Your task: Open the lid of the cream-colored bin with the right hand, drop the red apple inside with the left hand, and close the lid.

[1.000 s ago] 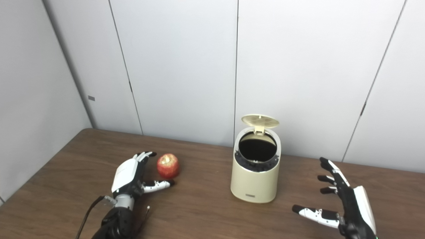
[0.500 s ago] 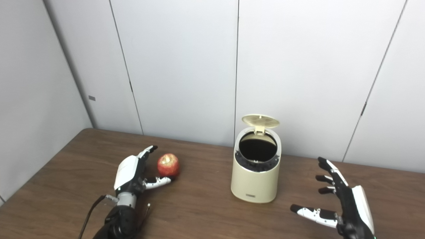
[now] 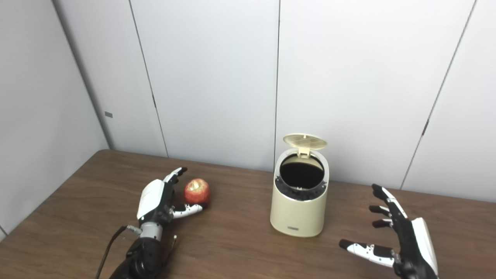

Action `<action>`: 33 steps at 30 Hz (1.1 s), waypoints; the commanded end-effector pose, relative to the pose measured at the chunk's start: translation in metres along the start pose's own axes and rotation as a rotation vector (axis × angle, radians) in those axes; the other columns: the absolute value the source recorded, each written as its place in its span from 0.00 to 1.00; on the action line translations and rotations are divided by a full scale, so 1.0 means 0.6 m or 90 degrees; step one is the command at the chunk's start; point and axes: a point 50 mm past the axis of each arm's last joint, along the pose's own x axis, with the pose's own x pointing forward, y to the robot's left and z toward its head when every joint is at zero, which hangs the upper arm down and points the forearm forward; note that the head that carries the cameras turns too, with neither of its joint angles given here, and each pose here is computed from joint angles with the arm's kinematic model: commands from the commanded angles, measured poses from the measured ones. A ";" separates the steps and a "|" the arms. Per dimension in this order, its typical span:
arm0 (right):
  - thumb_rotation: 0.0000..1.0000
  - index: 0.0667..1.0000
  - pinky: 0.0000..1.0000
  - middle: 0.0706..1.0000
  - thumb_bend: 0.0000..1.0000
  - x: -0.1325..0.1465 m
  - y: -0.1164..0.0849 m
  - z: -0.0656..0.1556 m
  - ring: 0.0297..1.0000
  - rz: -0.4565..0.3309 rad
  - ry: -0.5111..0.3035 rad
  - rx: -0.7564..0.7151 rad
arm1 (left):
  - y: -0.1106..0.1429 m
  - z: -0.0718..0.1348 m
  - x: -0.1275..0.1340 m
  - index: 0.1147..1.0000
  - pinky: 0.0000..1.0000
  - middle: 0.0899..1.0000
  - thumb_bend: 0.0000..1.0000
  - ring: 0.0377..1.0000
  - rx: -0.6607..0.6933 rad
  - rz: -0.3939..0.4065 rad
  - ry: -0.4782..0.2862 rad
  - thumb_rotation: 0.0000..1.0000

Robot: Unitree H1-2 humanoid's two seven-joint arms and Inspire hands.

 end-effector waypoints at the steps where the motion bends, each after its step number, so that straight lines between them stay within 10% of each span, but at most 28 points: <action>1: 0.01 0.85 0.59 0.85 0.74 0.011 -0.011 0.032 0.73 -0.023 -0.045 0.000 | -0.019 0.017 0.002 0.86 0.67 0.84 0.84 0.81 -0.011 -0.033 -0.009 0.26; 18: 0.01 0.85 0.59 0.85 0.74 0.011 -0.014 0.034 0.73 -0.027 -0.048 0.008 | -0.043 0.013 -0.008 0.75 0.58 0.69 0.80 0.66 -0.034 -0.082 -0.006 0.16; 26: 0.00 0.85 0.59 0.86 0.74 0.010 -0.020 0.031 0.74 -0.025 -0.050 0.010 | -0.050 0.010 -0.014 0.53 0.43 0.43 0.54 0.48 -0.043 -0.119 0.013 0.00; 33: 0.00 0.85 0.59 0.86 0.74 0.010 -0.019 0.030 0.74 -0.023 -0.049 0.007 | -0.056 0.006 -0.018 0.49 0.39 0.40 0.51 0.44 -0.043 -0.123 0.018 0.00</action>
